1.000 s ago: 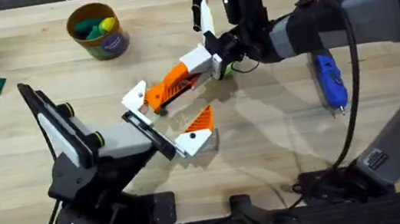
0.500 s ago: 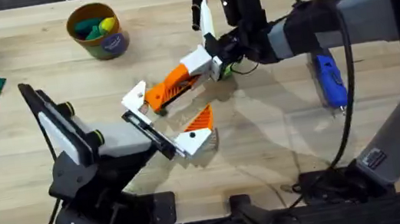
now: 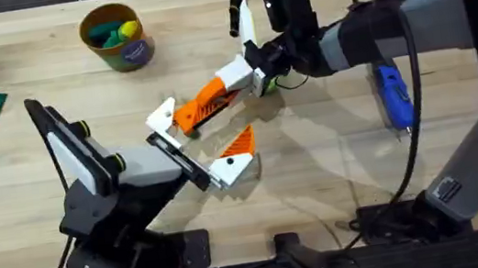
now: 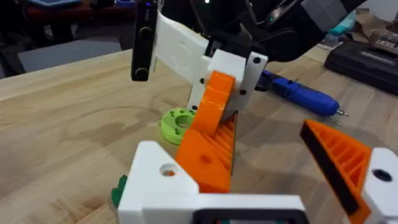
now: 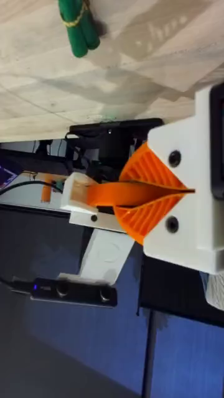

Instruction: Pick up the gripper from the table and insert it into the empty holder that is missing its gripper. Then pick up a screw, insert it into the mounting hole, and use the screwdriver to tighten it. Finally, clean up the table by picking up the vegetable and placing it into the bucket.

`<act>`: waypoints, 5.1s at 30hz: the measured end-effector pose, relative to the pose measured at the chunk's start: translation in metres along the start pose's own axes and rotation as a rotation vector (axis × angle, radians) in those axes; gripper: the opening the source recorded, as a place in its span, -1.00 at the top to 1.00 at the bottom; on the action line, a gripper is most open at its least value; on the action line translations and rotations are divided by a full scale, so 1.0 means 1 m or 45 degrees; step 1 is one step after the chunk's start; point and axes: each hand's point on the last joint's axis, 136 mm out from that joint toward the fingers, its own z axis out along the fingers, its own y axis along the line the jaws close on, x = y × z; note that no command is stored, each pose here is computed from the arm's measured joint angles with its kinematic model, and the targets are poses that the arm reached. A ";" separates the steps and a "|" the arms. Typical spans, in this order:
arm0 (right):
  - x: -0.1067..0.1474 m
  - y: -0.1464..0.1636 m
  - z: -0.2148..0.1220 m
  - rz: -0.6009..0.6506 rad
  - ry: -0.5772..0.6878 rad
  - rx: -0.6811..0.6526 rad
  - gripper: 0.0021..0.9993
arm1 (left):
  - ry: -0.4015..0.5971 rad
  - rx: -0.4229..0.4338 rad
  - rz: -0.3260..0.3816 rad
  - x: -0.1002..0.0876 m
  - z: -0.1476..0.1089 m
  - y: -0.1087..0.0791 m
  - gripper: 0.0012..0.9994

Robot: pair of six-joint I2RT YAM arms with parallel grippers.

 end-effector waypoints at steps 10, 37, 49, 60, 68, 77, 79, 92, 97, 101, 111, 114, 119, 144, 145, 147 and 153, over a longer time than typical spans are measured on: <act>0.000 0.000 0.000 0.006 0.000 0.000 0.97 | -0.001 0.000 0.001 0.000 0.000 0.000 -0.97; -0.004 0.003 0.000 0.202 0.000 0.000 0.97 | -0.001 0.001 0.004 0.000 0.000 0.000 -0.97; -0.014 0.005 -0.002 0.169 -0.006 0.000 0.97 | -0.003 0.017 0.026 -0.001 0.000 -0.002 -0.97; -0.011 0.008 -0.006 0.095 -0.027 -0.002 0.97 | -0.010 0.043 0.052 -0.002 -0.001 -0.006 -0.97; -0.010 0.006 -0.009 0.199 -0.036 -0.003 0.97 | -0.007 0.049 0.036 -0.001 -0.001 -0.007 -0.97; -0.010 0.006 -0.009 0.198 -0.036 -0.003 0.97 | -0.007 0.049 0.036 -0.001 -0.001 -0.007 -0.97; -0.010 0.006 -0.009 0.185 -0.036 -0.003 0.97 | -0.007 0.049 0.037 -0.001 -0.001 -0.007 -0.97; -0.009 0.006 -0.007 0.053 -0.029 -0.002 0.97 | -0.007 0.048 0.037 -0.001 -0.001 -0.007 -0.97; -0.009 0.006 -0.006 0.042 -0.028 -0.001 0.97 | -0.008 0.042 0.037 -0.002 0.000 -0.006 -0.97; -0.008 0.006 -0.002 0.043 -0.020 -0.002 0.97 | -0.008 0.037 0.037 -0.001 0.000 -0.005 -0.97; -0.007 0.006 0.001 0.043 -0.013 -0.003 0.97 | -0.009 0.027 0.036 -0.002 0.000 -0.004 -0.97; -0.004 0.007 0.007 0.043 0.008 -0.006 0.97 | -0.008 0.030 0.036 -0.002 0.000 -0.004 -0.97; -0.001 0.008 0.012 0.042 0.030 -0.010 0.97 | -0.008 0.033 0.036 -0.002 0.000 -0.005 -0.97; -0.015 0.007 0.014 0.064 0.039 -0.013 0.97 | -0.009 0.031 0.038 -0.002 0.000 -0.004 -0.98; -0.015 0.007 0.014 0.067 0.039 -0.013 0.97 | -0.009 0.031 0.038 -0.002 0.000 -0.004 -0.98; -0.016 0.007 0.014 0.068 0.039 -0.013 0.97 | -0.009 0.032 0.038 -0.002 0.000 -0.004 -0.98; -0.021 0.006 0.016 0.072 0.043 -0.013 0.97 | -0.008 0.031 0.037 -0.002 0.000 -0.004 -0.98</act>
